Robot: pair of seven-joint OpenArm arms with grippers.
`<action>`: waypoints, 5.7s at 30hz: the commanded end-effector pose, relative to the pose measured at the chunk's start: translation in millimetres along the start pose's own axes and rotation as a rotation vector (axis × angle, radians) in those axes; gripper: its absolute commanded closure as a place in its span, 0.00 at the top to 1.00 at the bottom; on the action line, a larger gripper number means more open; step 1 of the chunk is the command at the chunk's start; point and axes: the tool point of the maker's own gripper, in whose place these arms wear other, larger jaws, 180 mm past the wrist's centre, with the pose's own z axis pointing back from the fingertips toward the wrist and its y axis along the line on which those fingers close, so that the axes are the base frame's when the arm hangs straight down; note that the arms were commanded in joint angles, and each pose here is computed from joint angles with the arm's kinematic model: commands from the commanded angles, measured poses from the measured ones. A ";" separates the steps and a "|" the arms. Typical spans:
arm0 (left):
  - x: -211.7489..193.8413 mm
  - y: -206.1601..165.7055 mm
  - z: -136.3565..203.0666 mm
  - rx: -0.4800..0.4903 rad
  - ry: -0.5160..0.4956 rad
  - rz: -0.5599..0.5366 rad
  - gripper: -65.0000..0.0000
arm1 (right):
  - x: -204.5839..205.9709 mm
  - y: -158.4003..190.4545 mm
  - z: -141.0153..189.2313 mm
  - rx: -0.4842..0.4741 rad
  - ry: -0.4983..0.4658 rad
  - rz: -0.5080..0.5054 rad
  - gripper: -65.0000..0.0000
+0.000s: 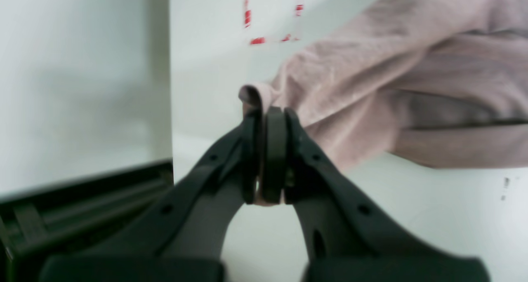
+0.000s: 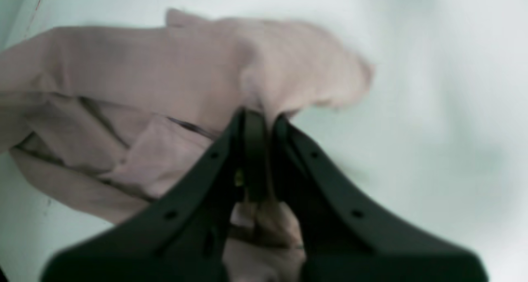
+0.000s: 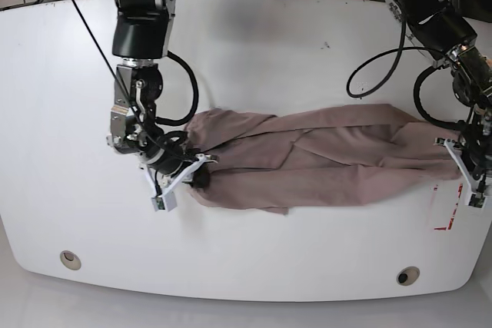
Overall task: Layout the t-shirt on the table in an organized manner, then fold the t-shirt properly
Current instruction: 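Lift the shirt with both grippers and pull it toward the robot's base, then drag the held shirt edge away with both grippers and lay it down, then hold the shirt edge with both grippers and adjust the right grip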
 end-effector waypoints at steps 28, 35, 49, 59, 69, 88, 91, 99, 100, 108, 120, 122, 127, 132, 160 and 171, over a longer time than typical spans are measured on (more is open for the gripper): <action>200.4 19.1 87.5 0.068 -0.565 -0.049 0.00 | 245.2 -69.9 156.2 -0.304 -0.339 0.505 0.00; 236.1 52.1 124.5 0.119 -0.628 -0.005 0.00 | 301.8 -59.7 199.1 -0.350 -0.425 0.605 0.00; 251.4 59.7 114.8 0.068 -0.604 0.019 0.00 | 328.0 -54.8 226.1 -0.390 -0.455 0.665 0.00; 252.4 61.5 117.3 0.073 -0.610 0.020 0.00 | 325.3 -56.6 224.5 -0.391 -0.447 0.664 0.00; 258.3 64.4 125.4 0.080 -0.632 0.025 0.00 | 339.0 -49.5 235.1 -0.395 -0.484 0.673 0.00; 218.4 37.5 94.3 0.065 -0.546 -0.011 0.00 | 272.3 -66.5 219.7 -0.412 -0.384 0.693 0.00; 196.8 24.0 83.9 0.063 -0.510 -0.033 0.00 | 241.0 -74.5 213.3 -0.409 -0.350 0.665 0.00; 123.8 -12.6 43.0 0.010 -0.349 -0.071 0.00 | 155.3 -84.8 193.0 -0.378 -0.241 0.581 0.00; 112.6 -14.4 39.1 0.007 -0.328 -0.066 0.00 | 142.8 -86.0 191.6 -0.374 -0.226 0.565 0.00; 26.1 -34.2 9.7 -0.047 -0.142 -0.007 0.00 | 60.2 -83.5 184.1 -0.343 -0.128 0.461 0.00; -76.7 -47.8 -2.0 -0.078 0.084 0.018 0.00 | -23.5 -80.1 181.2 -0.312 0.013 0.349 0.00; -89.4 -47.9 -1.6 -0.078 0.113 0.019 0.00 | -37.9 -77.3 179.5 -0.301 0.035 0.324 0.00; -112.5 -53.3 -0.7 -0.090 0.166 0.004 0.00 | -66.3 -74.0 180.1 -0.289 0.088 0.285 0.00; -129.5 -50.2 1.7 -0.084 0.209 -0.022 0.00 | -91.8 -69.5 181.6 -0.276 0.133 0.246 0.00; -155.4 -34.1 8.0 -0.055 0.250 -0.100 0.00 | -164.6 -60.5 199.6 -0.263 0.289 0.160 0.29; -156.1 -35.3 7.9 -0.058 0.253 -0.103 0.00 | -152.7 -54.0 198.8 -0.256 0.255 0.181 0.45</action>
